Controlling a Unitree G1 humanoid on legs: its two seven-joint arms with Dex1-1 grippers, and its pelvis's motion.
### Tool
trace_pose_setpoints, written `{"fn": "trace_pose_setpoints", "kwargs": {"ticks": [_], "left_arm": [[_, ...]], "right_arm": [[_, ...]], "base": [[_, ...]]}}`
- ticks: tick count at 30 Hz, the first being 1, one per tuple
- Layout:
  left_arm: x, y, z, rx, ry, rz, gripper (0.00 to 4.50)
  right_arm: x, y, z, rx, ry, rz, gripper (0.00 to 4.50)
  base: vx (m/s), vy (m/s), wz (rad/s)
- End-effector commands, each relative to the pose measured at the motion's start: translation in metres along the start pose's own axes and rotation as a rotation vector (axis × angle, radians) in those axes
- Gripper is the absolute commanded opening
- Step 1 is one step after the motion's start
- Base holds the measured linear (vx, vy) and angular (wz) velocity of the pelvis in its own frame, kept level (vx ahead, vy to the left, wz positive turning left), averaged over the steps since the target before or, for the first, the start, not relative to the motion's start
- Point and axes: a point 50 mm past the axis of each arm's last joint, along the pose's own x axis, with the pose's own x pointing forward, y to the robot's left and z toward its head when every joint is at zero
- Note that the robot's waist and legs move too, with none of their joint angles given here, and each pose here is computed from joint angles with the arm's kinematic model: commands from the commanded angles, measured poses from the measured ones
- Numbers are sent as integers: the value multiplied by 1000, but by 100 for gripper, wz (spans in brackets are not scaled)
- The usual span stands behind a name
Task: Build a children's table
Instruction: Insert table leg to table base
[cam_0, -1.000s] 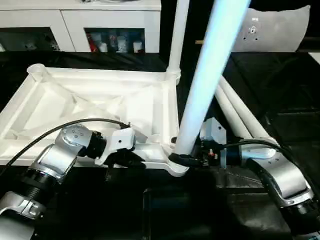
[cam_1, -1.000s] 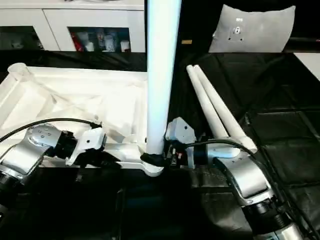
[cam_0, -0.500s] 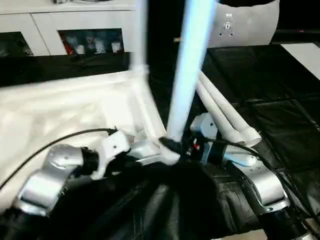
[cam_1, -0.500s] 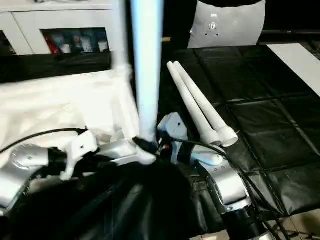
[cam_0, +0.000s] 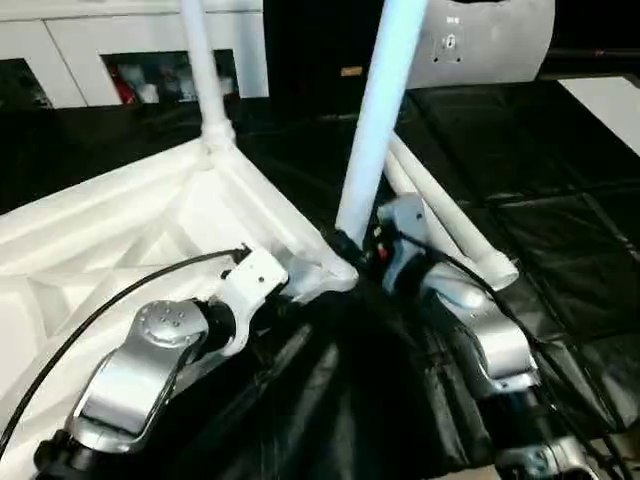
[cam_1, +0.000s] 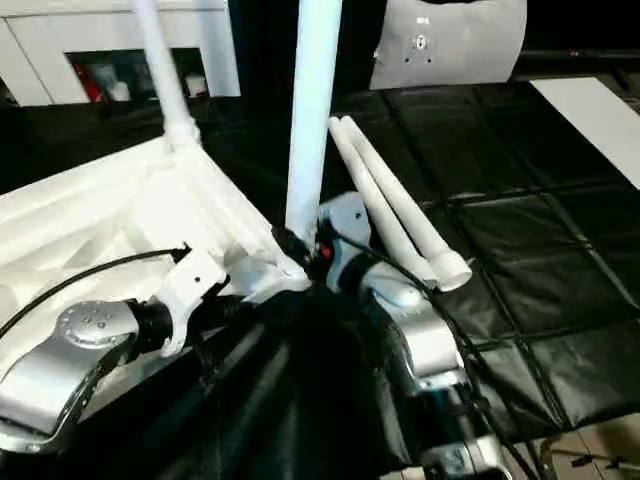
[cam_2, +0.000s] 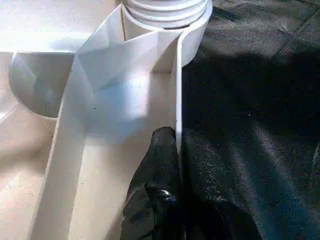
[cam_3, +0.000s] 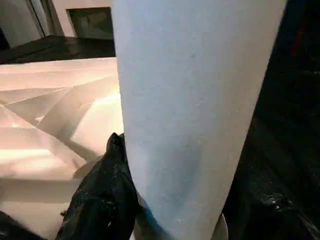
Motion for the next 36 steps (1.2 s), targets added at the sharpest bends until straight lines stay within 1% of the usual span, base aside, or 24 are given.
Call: {"fn": "trace_pose_setpoints", "kwargs": {"ticks": [1,6,8,9,11,12,13,16,17,18,19,20,22,24,25,26,27,28,30,31,32,33,35,36], "left_arm": [[-2,-15,25,86,-109,-75,0],[-6,-5,21,83,-71,4,0],[-6,-1,23,85,-92,25,0],[-6,1,23,92,-104,42,0],[-5,5,24,99,-118,75,0],[-5,8,23,94,-125,102,0],[-5,10,23,89,-129,120,0],[-5,19,17,77,-87,164,0],[-6,20,17,79,-83,167,0],[-6,23,16,84,-71,177,0],[-6,23,15,86,-69,179,0],[-7,26,15,90,-65,191,0],[-10,31,12,146,-52,203,0],[-10,32,11,160,-47,201,0],[-10,32,10,161,-46,200,0],[-10,32,10,159,-45,201,0],[-11,33,9,158,-45,202,0],[-11,33,9,156,-44,203,0],[-11,34,8,157,-41,203,0],[-11,35,8,159,-40,203,0],[-11,35,8,161,-40,203,0],[-11,35,7,163,-40,202,0],[-11,36,7,165,-40,201,0],[-11,36,7,166,-41,202,0]], "right_arm": [[-10,7,-72,142,337,-11,189],[-3,7,-69,134,320,-12,189],[-1,6,-68,138,314,-13,189],[0,5,-67,140,312,-14,224],[0,4,-67,141,309,-15,259],[1,4,-66,135,305,-7,259],[1,4,-66,131,303,0,269],[-1,4,-65,111,293,13,302],[-2,4,-65,110,291,13,302],[-3,4,-65,107,286,12,316],[-3,4,-65,107,285,12,316],[-5,3,-64,100,279,11,326],[-10,1,-62,83,257,7,347],[-11,1,-61,74,249,11,363],[-11,0,-60,71,246,11,384],[-12,0,-60,75,244,8,384],[-12,-1,-60,79,242,7,400],[-13,-1,-60,84,240,6,400],[-14,-2,-60,90,238,-1,418],[-15,-3,-60,99,238,-3,418],[-15,-3,-61,105,239,-4,395],[-15,-4,-61,104,238,-4,383],[-15,-4,-60,103,237,-4,376],[-15,-4,-60,103,236,-3,361]], "base": [[0,0,0],[0,0,0],[0,0,0],[0,0,0],[0,0,0],[0,0,0],[0,0,0],[0,0,0],[0,0,0],[0,0,0],[0,0,0],[0,0,0],[0,0,0],[0,0,0],[0,0,0],[0,0,0],[0,0,0],[0,0,0],[0,0,0],[0,0,0],[0,0,0],[0,0,0],[0,0,0],[0,0,0]]}}
